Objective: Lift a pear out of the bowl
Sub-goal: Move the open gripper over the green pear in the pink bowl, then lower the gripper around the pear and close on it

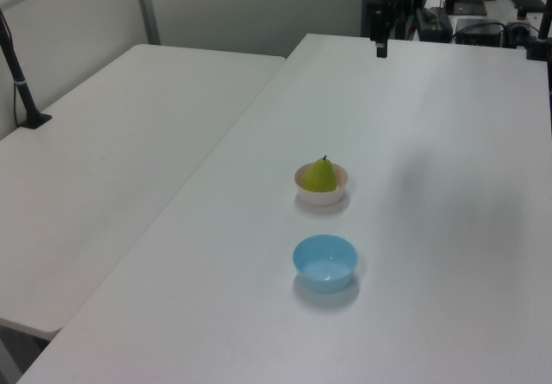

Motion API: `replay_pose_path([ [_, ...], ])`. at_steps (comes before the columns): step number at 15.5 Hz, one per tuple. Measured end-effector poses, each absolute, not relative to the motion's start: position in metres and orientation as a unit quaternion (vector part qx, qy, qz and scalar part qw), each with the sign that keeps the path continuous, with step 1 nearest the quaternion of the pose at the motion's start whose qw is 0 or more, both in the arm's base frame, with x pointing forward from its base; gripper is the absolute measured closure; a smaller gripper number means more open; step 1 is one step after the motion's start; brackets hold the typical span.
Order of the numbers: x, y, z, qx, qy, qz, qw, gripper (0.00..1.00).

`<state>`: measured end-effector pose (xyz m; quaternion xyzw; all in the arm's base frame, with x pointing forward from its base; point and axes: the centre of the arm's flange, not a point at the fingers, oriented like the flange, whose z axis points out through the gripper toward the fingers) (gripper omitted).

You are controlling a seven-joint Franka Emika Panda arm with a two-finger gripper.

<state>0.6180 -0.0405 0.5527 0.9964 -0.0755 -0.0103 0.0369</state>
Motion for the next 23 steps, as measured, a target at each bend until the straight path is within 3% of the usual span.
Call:
replay_pose_path([
  [14, 0.63, 0.022, 0.516, 0.998, -0.003, -0.039, 0.039, 0.0],
  [23, 0.681, 0.155, 0.393, 0.998, 0.053, 0.004, 0.047, 0.0],
])
